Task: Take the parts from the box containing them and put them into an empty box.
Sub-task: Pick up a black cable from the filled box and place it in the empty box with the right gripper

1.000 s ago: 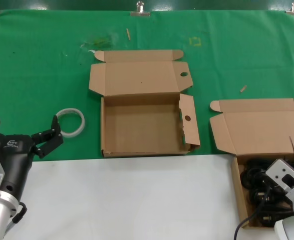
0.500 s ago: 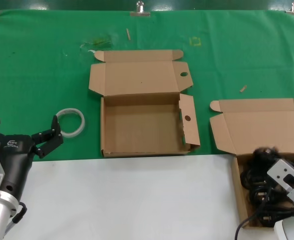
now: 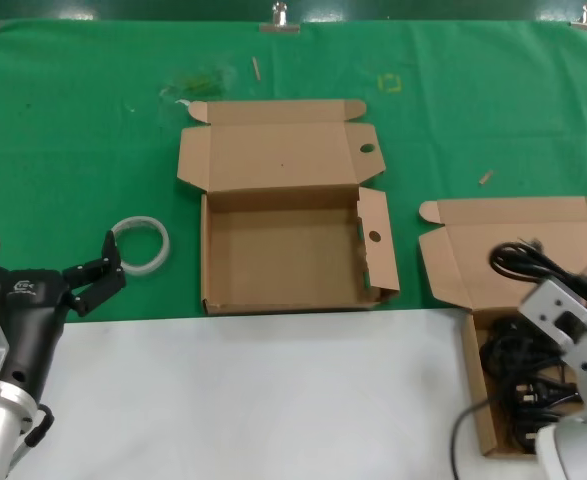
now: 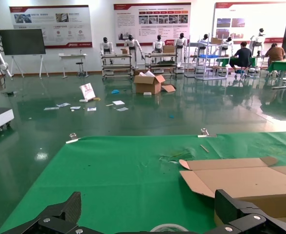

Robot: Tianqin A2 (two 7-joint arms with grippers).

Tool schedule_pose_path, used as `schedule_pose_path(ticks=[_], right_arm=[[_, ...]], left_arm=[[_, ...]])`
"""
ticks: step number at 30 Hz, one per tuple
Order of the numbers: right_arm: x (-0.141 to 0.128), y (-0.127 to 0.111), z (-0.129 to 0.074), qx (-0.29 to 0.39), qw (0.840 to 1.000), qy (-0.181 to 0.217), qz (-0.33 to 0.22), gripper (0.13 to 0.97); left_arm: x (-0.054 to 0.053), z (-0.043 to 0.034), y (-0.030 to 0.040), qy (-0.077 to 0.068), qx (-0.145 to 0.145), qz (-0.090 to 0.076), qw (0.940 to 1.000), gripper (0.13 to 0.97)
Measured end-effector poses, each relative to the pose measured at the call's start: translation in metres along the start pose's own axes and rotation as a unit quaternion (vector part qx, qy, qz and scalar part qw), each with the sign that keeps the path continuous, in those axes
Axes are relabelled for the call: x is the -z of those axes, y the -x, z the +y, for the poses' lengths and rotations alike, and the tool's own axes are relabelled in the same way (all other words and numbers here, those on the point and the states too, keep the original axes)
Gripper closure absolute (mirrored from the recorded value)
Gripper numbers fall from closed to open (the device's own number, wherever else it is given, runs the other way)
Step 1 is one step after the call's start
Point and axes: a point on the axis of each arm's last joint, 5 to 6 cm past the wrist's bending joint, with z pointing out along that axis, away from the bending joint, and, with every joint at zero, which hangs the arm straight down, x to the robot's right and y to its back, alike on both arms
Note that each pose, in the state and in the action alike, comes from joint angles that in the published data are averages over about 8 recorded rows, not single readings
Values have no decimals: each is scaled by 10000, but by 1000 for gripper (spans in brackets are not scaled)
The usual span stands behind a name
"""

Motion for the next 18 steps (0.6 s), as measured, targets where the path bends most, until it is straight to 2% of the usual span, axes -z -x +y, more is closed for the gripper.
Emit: schedule_pose_path(ticks=[10, 18], right_arm=[[29, 90, -475, 80, 9951, -980, -64, 885], [-36, 257, -842, -265, 9819, -1853, -293, 885]], left_arm=[[0, 0, 0, 0, 2, 0, 10000, 132], [0, 0, 0, 0, -1, 0, 10000, 132]])
